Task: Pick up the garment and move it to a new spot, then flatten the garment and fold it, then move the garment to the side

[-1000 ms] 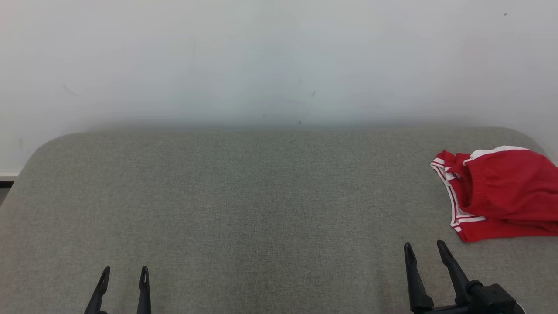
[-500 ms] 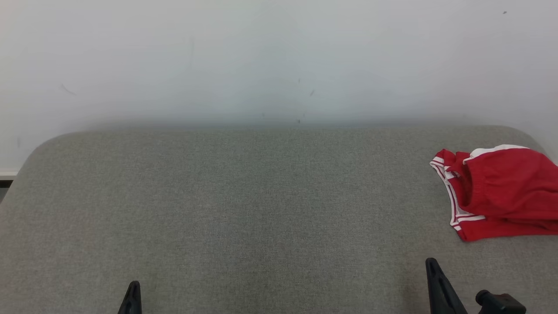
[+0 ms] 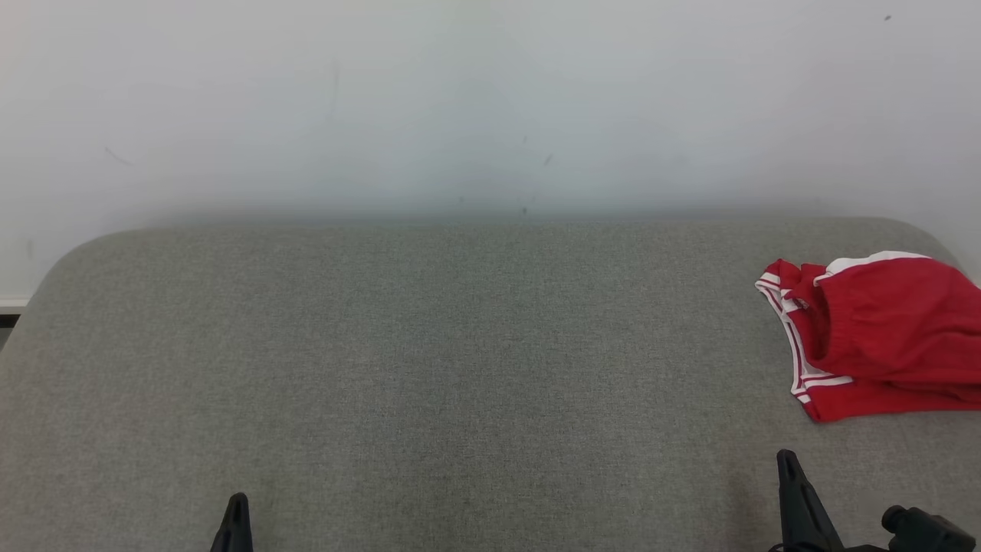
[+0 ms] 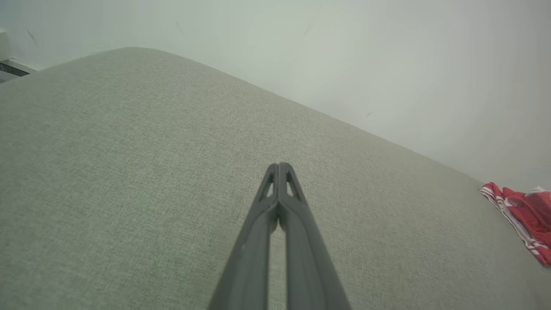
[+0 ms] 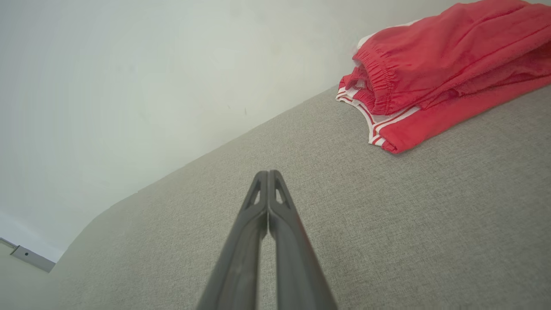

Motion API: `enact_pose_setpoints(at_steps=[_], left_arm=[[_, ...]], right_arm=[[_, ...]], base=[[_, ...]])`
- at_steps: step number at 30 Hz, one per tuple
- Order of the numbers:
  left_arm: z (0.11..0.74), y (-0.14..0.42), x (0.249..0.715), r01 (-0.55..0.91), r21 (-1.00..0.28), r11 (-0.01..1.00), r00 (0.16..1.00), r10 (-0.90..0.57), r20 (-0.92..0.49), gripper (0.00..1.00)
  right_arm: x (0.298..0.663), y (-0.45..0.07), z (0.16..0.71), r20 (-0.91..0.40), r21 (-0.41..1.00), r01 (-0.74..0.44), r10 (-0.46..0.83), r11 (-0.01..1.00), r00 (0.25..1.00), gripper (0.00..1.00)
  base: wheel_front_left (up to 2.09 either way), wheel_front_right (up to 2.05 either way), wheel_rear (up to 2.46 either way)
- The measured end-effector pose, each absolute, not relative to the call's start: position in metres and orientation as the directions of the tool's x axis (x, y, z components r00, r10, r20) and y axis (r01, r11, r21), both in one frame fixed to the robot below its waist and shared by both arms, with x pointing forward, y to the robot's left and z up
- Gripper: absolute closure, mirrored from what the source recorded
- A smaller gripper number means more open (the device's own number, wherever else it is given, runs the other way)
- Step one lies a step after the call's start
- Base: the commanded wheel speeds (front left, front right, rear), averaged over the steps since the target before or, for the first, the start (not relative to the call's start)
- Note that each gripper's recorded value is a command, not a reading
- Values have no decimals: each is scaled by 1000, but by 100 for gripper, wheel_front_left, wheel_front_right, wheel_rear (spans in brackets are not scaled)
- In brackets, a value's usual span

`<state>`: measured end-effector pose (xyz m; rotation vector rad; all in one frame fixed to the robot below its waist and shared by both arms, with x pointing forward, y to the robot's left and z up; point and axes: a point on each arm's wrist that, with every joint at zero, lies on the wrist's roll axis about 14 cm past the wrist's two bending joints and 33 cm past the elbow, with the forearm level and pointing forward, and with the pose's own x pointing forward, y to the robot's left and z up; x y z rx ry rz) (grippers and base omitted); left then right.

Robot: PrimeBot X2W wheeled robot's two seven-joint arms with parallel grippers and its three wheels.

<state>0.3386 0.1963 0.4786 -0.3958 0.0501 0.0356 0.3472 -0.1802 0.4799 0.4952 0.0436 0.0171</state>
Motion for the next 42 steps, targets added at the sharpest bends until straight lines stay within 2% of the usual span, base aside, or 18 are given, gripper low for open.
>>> enact_pose_setpoints(at_steps=[21,42], left_arm=[[484,190,350,-58,-666,744,998,22,-63,100],[486,183,357,-61,-841,537,998,5,-69,100]], right_arm=[[353,-199,481,-68,719,63,-20,692,997,100],[355,-212,483,-83,867,90,-37,491,996,100]], base=[[0,0,0],[0,0,0]])
